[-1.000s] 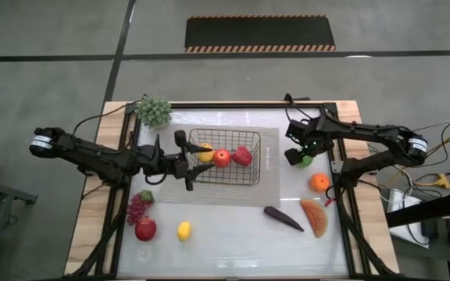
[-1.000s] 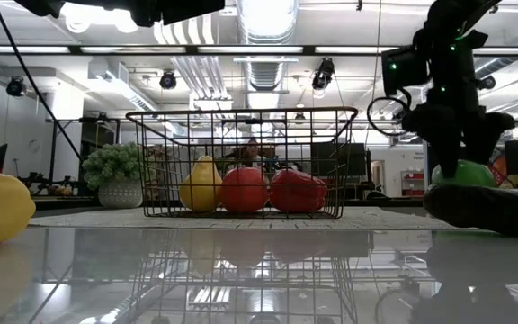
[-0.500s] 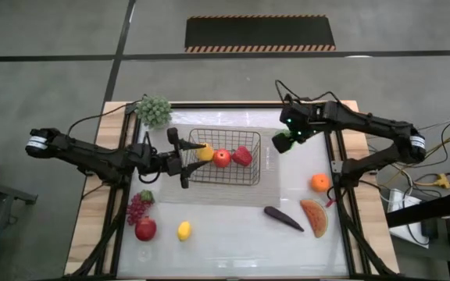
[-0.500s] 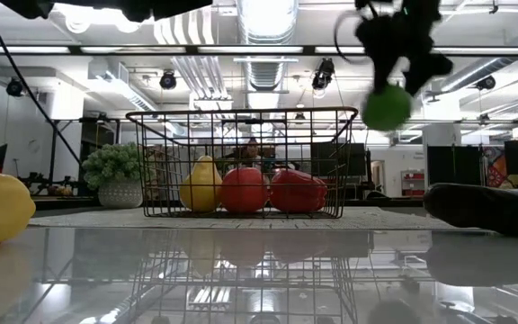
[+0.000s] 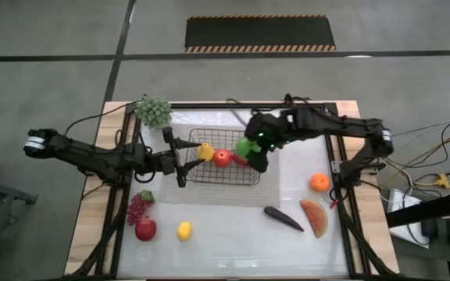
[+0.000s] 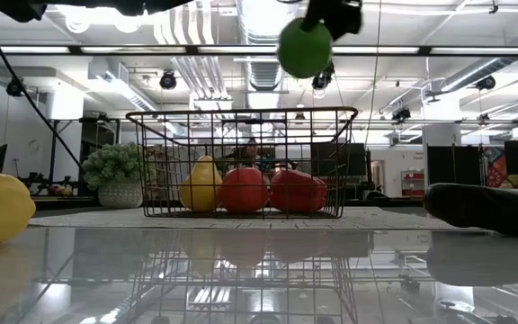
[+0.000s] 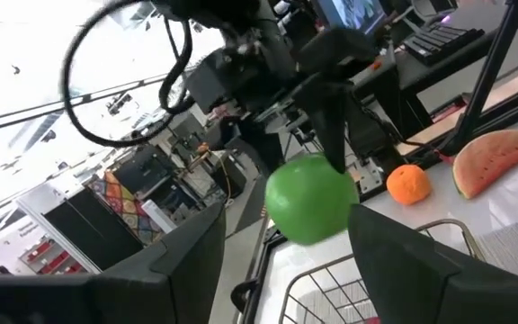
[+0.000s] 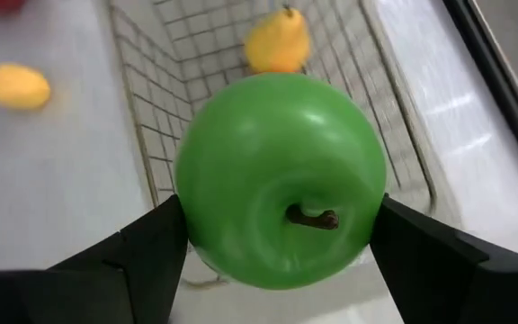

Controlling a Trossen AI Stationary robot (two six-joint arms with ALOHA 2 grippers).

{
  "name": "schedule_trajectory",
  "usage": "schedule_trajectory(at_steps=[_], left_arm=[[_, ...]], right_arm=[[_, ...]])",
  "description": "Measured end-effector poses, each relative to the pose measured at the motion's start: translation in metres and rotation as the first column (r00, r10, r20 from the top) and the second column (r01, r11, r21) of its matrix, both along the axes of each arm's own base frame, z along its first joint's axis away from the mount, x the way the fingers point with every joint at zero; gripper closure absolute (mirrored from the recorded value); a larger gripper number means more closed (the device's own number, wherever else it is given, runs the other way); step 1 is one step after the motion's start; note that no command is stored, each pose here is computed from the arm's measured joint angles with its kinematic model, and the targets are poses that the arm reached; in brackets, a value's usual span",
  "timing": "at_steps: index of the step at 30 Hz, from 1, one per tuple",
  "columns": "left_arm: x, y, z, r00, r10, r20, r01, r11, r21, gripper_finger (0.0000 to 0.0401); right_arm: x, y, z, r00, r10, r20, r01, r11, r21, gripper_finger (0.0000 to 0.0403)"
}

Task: Build produce basket
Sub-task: Put the green apple into the wire basket

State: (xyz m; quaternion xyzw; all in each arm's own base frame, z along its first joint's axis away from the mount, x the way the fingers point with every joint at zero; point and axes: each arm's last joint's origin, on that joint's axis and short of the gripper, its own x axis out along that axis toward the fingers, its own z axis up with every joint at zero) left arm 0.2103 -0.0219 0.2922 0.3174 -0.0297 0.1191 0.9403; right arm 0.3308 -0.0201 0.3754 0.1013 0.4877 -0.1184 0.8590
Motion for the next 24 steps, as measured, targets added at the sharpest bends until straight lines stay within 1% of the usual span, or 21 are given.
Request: schedule_trajectory(at_steps=[2, 5, 8, 11, 15, 24], left_arm=[[0.0, 0.0, 0.0, 1.0, 0.0, 0.001, 0.0, 1.0, 0.0, 0.0184], [0.0, 0.0, 0.0, 1.0, 0.0, 0.001, 0.0, 1.0, 0.0, 0.0184], [0.0, 0.0, 0.0, 1.0, 0.0, 0.0, 0.0, 1.0, 0.0, 0.0184], [0.0, 0.0, 0.0, 1.0, 0.0, 0.0, 0.0, 1.0, 0.0, 0.0184], [0.0, 0.0, 0.0, 1.0, 0.0, -0.001, 0.0, 1.0, 0.001, 0.0184], [0.0, 0.0, -0.001, 1.0, 0.0, -0.003, 0.0, 1.0, 0.0, 0.0184]], right_arm=[[0.011, 0.002, -0.001, 0.997, 0.075, -0.026, -0.076, 0.997, -0.033, 0.0108], [0.026, 0.005, -0.007, 0.981, 0.175, -0.081, -0.181, 0.981, -0.074, 0.0108], [0.041, 0.007, -0.015, 0.966, 0.233, -0.117, -0.244, 0.965, -0.093, 0.0108], [0.054, 0.006, -0.025, 0.955, 0.255, -0.153, -0.27, 0.959, -0.089, 0.0108], [0.065, 0.006, -0.041, 0.937, 0.269, -0.222, -0.291, 0.954, -0.073, 0.0108], [0.08, 0.006, -0.073, 0.908, 0.272, -0.318, -0.299, 0.953, -0.039, 0.0108]])
